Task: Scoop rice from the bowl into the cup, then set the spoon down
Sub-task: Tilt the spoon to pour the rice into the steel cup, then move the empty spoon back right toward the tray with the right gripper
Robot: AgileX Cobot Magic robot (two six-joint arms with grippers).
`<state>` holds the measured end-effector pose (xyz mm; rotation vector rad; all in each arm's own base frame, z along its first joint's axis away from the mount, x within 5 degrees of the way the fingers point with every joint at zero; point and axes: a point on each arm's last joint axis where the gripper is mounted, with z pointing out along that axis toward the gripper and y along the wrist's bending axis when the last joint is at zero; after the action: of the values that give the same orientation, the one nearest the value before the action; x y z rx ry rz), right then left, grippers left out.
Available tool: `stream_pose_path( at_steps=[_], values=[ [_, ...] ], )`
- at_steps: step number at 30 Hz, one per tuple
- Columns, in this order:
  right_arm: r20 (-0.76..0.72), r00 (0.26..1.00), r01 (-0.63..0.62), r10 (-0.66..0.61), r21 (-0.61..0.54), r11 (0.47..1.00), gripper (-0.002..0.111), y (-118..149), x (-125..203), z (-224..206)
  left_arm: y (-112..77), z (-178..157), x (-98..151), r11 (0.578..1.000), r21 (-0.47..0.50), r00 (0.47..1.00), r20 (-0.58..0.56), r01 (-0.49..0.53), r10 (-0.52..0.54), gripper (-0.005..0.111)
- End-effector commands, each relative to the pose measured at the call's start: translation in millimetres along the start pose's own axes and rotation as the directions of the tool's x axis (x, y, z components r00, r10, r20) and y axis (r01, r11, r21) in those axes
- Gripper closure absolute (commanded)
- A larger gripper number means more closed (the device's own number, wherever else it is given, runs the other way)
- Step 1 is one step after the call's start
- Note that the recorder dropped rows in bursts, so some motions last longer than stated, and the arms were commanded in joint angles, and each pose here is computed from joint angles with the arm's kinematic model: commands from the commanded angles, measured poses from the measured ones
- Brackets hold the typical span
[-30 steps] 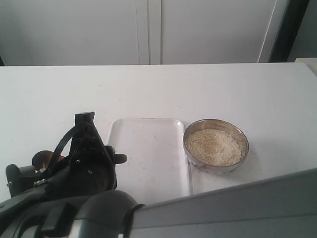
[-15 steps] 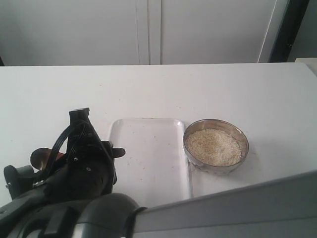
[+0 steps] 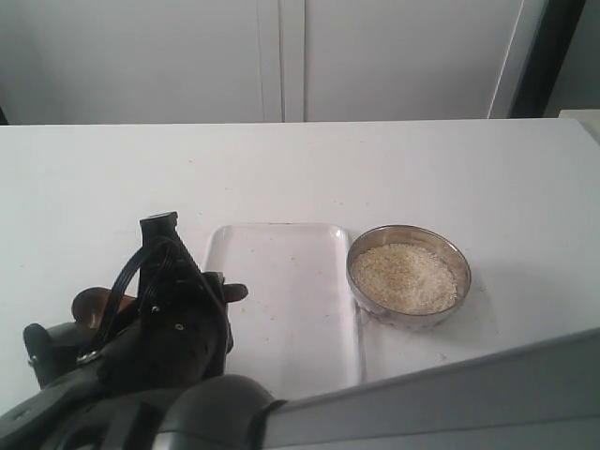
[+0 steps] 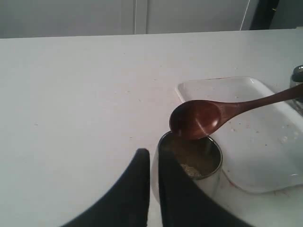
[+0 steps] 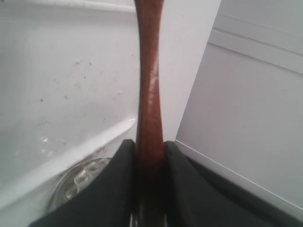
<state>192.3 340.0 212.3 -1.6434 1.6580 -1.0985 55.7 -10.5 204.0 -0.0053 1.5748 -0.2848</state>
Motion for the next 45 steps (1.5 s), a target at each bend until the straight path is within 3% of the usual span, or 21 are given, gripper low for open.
stream_pose_path(
  at_steps=[1, 7, 12, 16, 27, 34, 45],
  values=[
    [0.012, 0.996, -0.091, 0.091, -0.007, 0.996, 0.108, -14.8, 9.2, -10.0, -0.8, -0.2, -2.3, 1.0, 0.008, 1.0, 0.007, 0.01, -0.01, 0.092],
    [-0.006, 0.948, -0.315, 0.318, -0.157, 0.936, 0.108, -52.2, 39.1, -24.3, -0.8, -0.2, -2.3, 1.0, 0.008, 1.0, 0.007, 0.01, -0.01, 0.092],
    [-0.136, 0.838, -0.538, 0.528, -0.364, 0.76, 0.108, -74.4, 80.3, -23.3, -0.8, -0.2, -2.3, 1.0, 0.008, 1.0, 0.007, 0.01, -0.01, 0.092],
    [-0.201, 0.739, -0.653, 0.643, -0.447, 0.611, 0.108, -92.2, 109.5, -29.9, -0.8, -0.2, -2.3, 1.0, 0.008, 1.0, 0.007, 0.01, -0.01, 0.092],
    [-0.277, 0.487, -0.828, 0.828, -0.449, 0.336, 0.108, -131.9, 183.0, -41.3, -0.8, -0.2, -2.3, 1.0, 0.008, 1.0, 0.007, 0.01, -0.01, 0.092],
    [-0.342, 0.432, -0.874, 0.834, -0.387, 0.294, 0.108, -125.9, 209.0, -28.5, -0.8, -0.2, -2.3, 1.0, 0.008, 1.0, 0.007, 0.01, -0.01, 0.092],
    [-0.534, 0.374, -0.924, 0.758, -0.287, 0.253, 0.108, -85.7, 234.8, 8.4, -0.8, -0.2, -2.3, 1.0, 0.008, 1.0, 0.007, 0.01, -0.01, 0.092]
  ],
)
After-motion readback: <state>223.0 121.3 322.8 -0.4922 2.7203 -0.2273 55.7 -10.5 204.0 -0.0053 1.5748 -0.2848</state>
